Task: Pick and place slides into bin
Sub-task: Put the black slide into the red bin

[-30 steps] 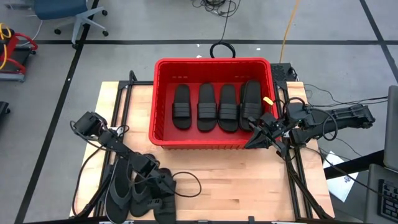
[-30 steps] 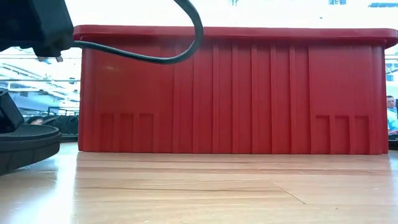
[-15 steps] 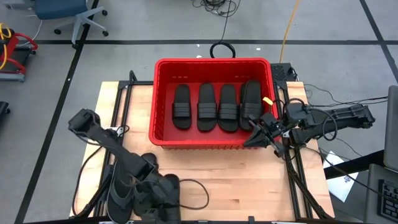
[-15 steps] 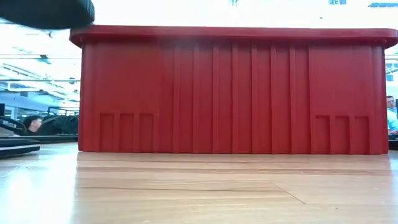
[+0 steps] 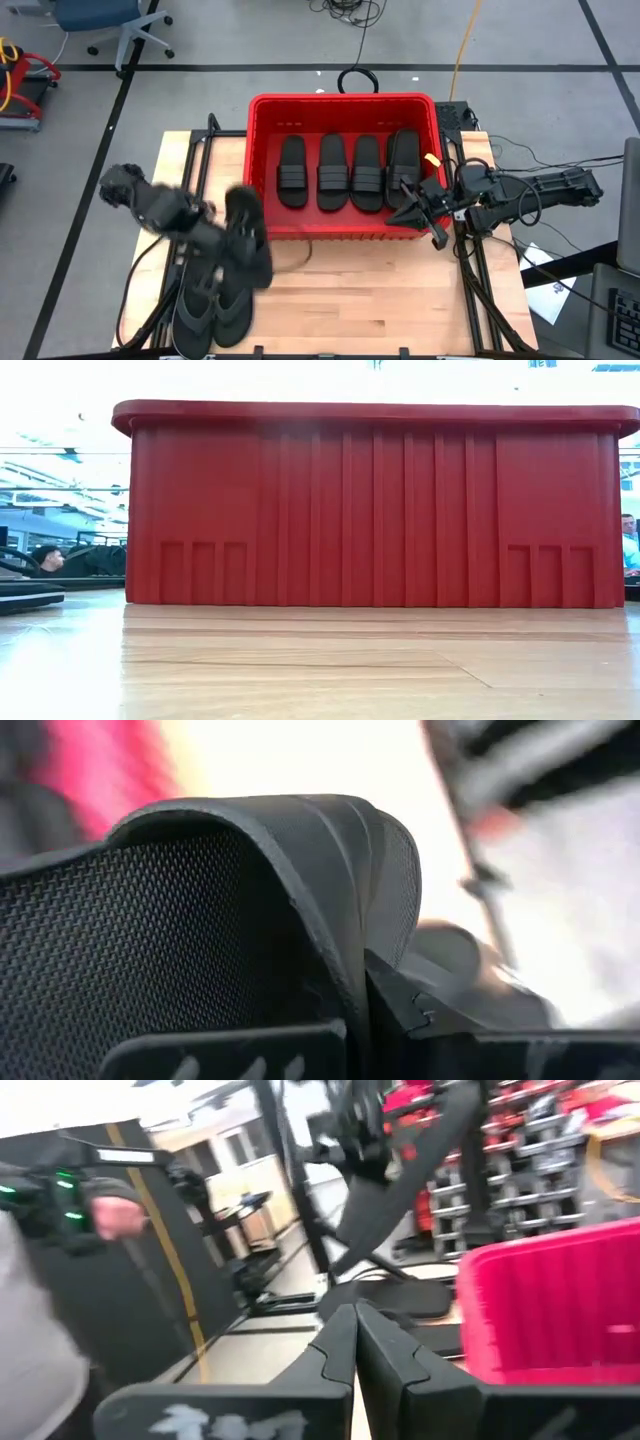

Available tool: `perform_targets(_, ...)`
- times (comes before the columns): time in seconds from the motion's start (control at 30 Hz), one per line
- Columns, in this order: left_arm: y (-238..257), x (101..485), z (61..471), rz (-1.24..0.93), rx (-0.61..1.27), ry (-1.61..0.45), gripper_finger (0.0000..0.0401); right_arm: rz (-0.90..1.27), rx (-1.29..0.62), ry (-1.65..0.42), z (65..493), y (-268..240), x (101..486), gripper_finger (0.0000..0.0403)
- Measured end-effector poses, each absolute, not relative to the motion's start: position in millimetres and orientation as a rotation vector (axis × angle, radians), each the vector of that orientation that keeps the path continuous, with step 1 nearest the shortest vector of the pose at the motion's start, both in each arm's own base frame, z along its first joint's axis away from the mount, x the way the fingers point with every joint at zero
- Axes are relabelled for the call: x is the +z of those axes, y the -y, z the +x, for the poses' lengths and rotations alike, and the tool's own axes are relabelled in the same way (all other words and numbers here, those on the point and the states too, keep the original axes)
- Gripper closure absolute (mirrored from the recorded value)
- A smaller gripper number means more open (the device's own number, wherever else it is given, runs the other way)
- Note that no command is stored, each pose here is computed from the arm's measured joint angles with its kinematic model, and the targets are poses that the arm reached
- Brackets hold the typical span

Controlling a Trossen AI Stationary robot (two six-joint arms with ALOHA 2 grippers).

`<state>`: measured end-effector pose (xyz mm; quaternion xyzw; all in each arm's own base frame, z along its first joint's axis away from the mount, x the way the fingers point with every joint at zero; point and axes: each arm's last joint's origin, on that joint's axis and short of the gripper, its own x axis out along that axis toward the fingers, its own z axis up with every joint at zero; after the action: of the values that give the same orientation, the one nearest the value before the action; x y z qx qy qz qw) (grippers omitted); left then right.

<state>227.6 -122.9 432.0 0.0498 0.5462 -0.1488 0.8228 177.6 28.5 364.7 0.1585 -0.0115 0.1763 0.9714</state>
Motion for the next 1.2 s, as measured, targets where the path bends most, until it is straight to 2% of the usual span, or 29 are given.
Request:
perform_targets(0.17,64,453,246,0.242,-0.167,-1.035,0.0399,0.328,0.210,0.041,179,-24,364,0.0403)
perform_targets(0.3,5,456,268,0.282,-0.068,-0.966,0.0399,0.302,0.208,0.027,179,-24,363,0.0403)
perform_targets(0.37,-25,451,283,0.298,-0.016,-0.945,0.0400,0.255,0.194,-0.024,177,-24,358,0.0403)
perform_targets(0.47,-64,440,304,0.300,0.039,-0.937,0.0400,0.201,0.072,-0.137,172,-19,346,0.0403)
perform_targets(0.6,-100,404,336,0.323,-0.050,-1.017,0.0400,0.179,-0.035,-0.244,166,-9,336,0.0403)
perform_targets(0.73,-114,365,364,0.280,-0.131,-1.110,0.0400,0.174,-0.085,-0.258,167,-1,334,0.0403)
perform_targets(0.83,-116,352,373,0.251,-0.144,-1.133,0.0400,0.130,-0.164,-0.263,168,5,333,0.0403)
perform_targets(1.0,-109,356,376,0.346,-0.202,-1.106,0.0401,0.100,-0.268,-0.231,174,18,334,0.0395)
perform_targets(1.1,-113,370,377,0.393,-0.181,-1.035,0.0401,0.102,-0.315,-0.213,187,28,332,0.0372)
perform_targets(1.2,-129,391,377,0.381,-0.078,-0.914,0.0401,0.139,-0.379,-0.173,203,43,329,0.0335)
